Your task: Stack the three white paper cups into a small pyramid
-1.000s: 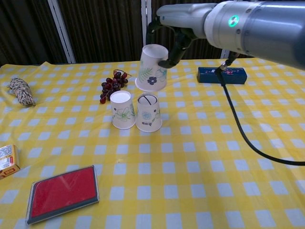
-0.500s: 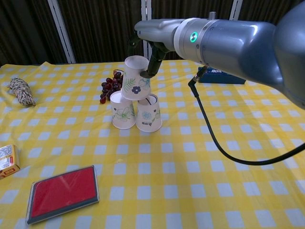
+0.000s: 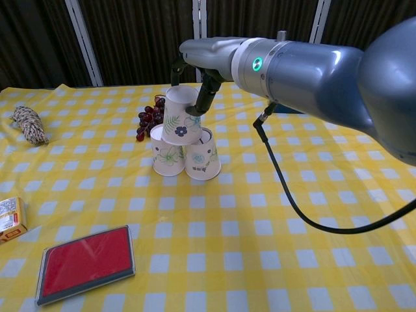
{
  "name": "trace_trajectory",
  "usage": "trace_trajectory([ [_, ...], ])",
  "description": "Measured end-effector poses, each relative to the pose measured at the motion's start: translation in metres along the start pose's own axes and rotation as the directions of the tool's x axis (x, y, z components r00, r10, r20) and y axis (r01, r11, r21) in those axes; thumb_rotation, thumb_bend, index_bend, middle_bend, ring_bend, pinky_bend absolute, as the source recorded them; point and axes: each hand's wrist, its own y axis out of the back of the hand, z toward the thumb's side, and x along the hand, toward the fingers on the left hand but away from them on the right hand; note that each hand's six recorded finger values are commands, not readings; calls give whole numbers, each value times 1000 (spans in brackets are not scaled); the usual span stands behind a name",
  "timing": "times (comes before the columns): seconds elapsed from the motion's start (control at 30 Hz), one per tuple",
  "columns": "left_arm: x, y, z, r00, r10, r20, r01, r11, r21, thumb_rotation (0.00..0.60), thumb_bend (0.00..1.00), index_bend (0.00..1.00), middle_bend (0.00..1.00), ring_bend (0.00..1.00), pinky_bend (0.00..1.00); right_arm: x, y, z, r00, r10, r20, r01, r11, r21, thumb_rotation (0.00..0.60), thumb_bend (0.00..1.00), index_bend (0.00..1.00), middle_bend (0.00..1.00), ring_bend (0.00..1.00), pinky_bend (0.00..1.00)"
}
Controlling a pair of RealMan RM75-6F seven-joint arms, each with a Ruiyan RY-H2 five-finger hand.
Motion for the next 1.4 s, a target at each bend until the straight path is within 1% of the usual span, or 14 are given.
trace_trajectory([
  [0.13, 0, 0, 0, 1000, 1, 0, -1, 1000, 0, 600, 168, 0, 0, 0, 0, -1, -2, 1, 1000, -3, -1, 3, 1000, 10, 600, 296, 403, 119, 0, 0],
  [0.23, 0, 0, 0, 1000, -1, 1, 1, 1000, 0, 600, 168, 0, 0, 0, 0, -1, -2, 1, 1000, -10, -2, 10, 1000, 15, 600, 266, 377, 103, 0, 0],
  [0.4, 0, 0, 0, 1000, 0, -1, 0, 1000, 0, 600, 168, 0, 0, 0, 0, 0, -1, 2, 1000, -16, -1, 16, 1000, 16, 600, 208, 273, 47, 0, 0],
  [0.57, 1, 1, -1, 1000, 1, -5, -1, 1000, 0, 600, 168, 0, 0, 0, 0, 3, 2, 0, 1000, -22, 2, 22, 999, 24, 600, 176, 198, 11, 0, 0],
  [0.77, 1, 1, -2, 1000, 3, -8, -3, 1000, 1, 600, 167, 0, 0, 0, 0, 7, 6, -3, 999, -37, 8, 37, 998, 45, 600, 168, 173, 0, 0, 0],
  [0.87, 1, 1, -3, 1000, 5, -10, -5, 1000, 3, 600, 168, 0, 0, 0, 0, 11, 12, -10, 998, -56, 17, 54, 996, 64, 600, 168, 164, 0, 0, 0],
  [0.97, 0, 0, -3, 1000, 3, -13, -3, 1000, 7, 600, 168, 0, 0, 0, 0, 20, 21, -28, 994, -94, 49, 89, 992, 89, 600, 167, 153, 0, 0, 0],
  [1.03, -1, -2, -3, 1000, 2, -12, -1, 1000, 14, 600, 169, 0, 0, 0, 0, 33, 28, -53, 987, -129, 92, 119, 987, 108, 600, 166, 144, 0, 0, 0],
  [1.13, -3, -3, -1, 1000, 5, -11, -5, 1000, 26, 600, 163, 0, 0, 0, 0, 59, 31, -91, 975, -170, 146, 154, 981, 114, 600, 164, 117, 0, 0, 0],
  [1.2, -4, -3, -1, 1000, 9, -10, -8, 999, 33, 600, 139, 0, 0, 0, 0, 78, 30, -115, 966, -192, 172, 175, 979, 108, 600, 159, 78, 0, 0, 0],
  [1.27, -5, -5, 0, 1000, 8, -10, -8, 999, 40, 600, 83, 0, 0, 0, 0, 96, 27, -134, 959, -205, 195, 188, 977, 103, 600, 154, 56, 0, 0, 0],
  [1.33, -5, -6, 0, 1000, 7, -9, -7, 999, 47, 600, 57, 0, 0, 0, 0, 116, 22, -154, 952, -215, 217, 198, 975, 98, 600, 143, 33, 0, 0, 0],
  [1.4, -6, -8, 2, 1000, 9, -5, -8, 998, 59, 600, 56, 0, 0, 0, 0, 135, 14, -172, 946, -218, 239, 201, 975, 95, 600, 129, 6, 0, 0, 0],
])
